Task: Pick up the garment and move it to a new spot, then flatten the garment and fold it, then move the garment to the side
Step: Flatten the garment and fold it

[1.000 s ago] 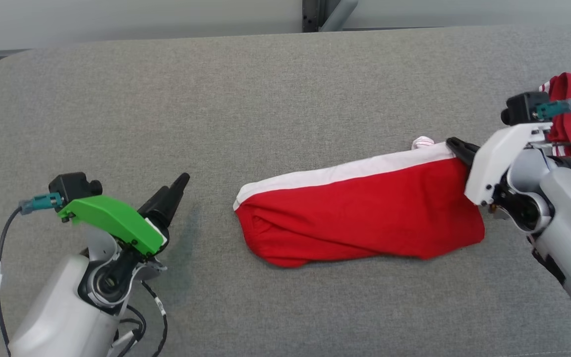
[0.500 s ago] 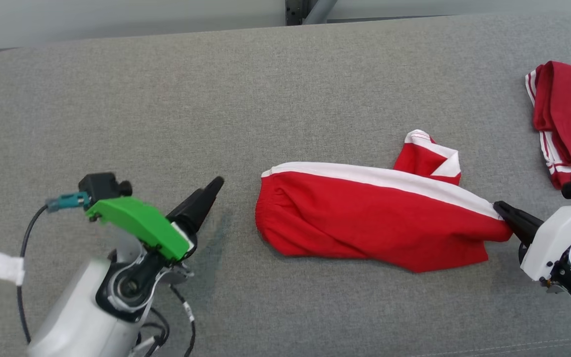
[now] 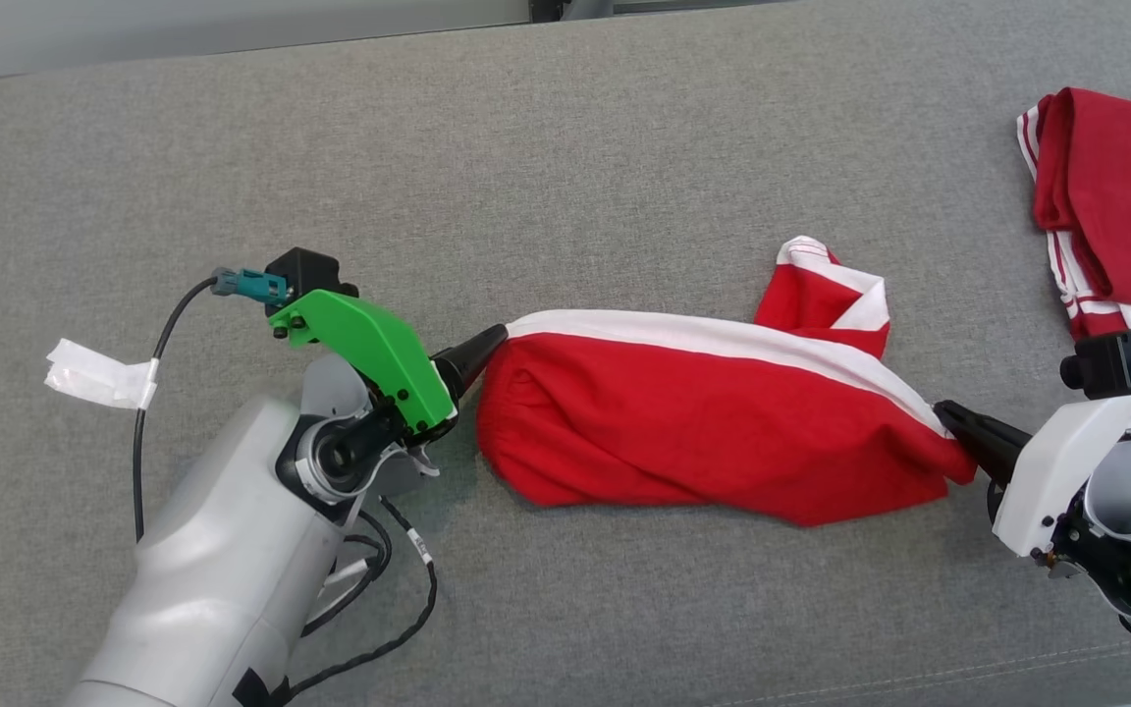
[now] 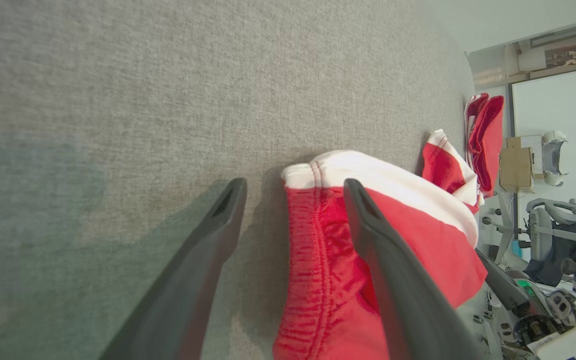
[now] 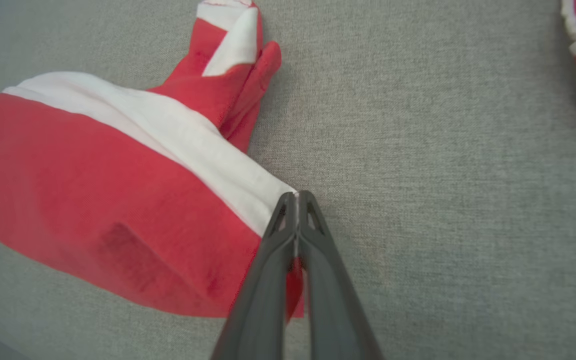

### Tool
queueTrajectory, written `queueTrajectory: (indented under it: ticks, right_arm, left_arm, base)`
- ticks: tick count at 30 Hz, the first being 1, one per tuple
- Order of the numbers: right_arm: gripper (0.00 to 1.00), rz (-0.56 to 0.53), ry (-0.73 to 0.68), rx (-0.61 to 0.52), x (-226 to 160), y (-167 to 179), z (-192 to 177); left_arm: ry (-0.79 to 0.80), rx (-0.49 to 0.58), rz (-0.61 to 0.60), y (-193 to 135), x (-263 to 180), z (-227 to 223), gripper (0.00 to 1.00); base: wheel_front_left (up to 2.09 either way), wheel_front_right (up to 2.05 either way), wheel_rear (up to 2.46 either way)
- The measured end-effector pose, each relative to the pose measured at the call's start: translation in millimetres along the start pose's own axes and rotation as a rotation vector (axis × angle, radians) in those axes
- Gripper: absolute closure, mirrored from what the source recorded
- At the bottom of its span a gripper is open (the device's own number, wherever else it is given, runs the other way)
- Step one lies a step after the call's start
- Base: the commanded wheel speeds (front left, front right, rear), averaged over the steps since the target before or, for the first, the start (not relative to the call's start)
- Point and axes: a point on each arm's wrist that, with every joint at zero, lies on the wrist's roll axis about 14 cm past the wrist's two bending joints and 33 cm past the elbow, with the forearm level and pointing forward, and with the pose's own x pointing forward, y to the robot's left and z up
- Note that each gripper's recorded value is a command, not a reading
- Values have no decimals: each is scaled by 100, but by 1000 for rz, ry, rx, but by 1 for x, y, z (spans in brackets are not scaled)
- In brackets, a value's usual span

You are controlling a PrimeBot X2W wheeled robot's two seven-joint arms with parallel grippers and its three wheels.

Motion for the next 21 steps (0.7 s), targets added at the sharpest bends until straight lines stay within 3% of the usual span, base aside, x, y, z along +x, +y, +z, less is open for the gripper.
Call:
queueTrajectory:
  ticks: [9, 11, 15, 19, 21]
  right_arm:
    - [100, -18, 21, 11, -4, -3, -7]
    - [100, -20, 20, 9, -4, -4, -6]
    - [100, -23, 26, 1, -4, -4, -5]
    - [100, -23, 25, -2, -4, -3, -3]
    - [100, -22, 24, -3, -4, -2, -3]
  left_arm:
    - [31, -32, 2, 3, 12, -5, 13]
    - [36, -35, 2, 4, 15, -6, 22]
    - [43, -44, -8, 1, 18, -8, 52]
    - [44, -68, -33, -3, 19, -9, 60]
    - [33, -82, -45, -6, 20, -8, 74]
  base:
    - [0, 0, 0]
    - [0, 0, 0]
    - [0, 0, 0]
    - [0, 0, 0]
    - [0, 0, 0]
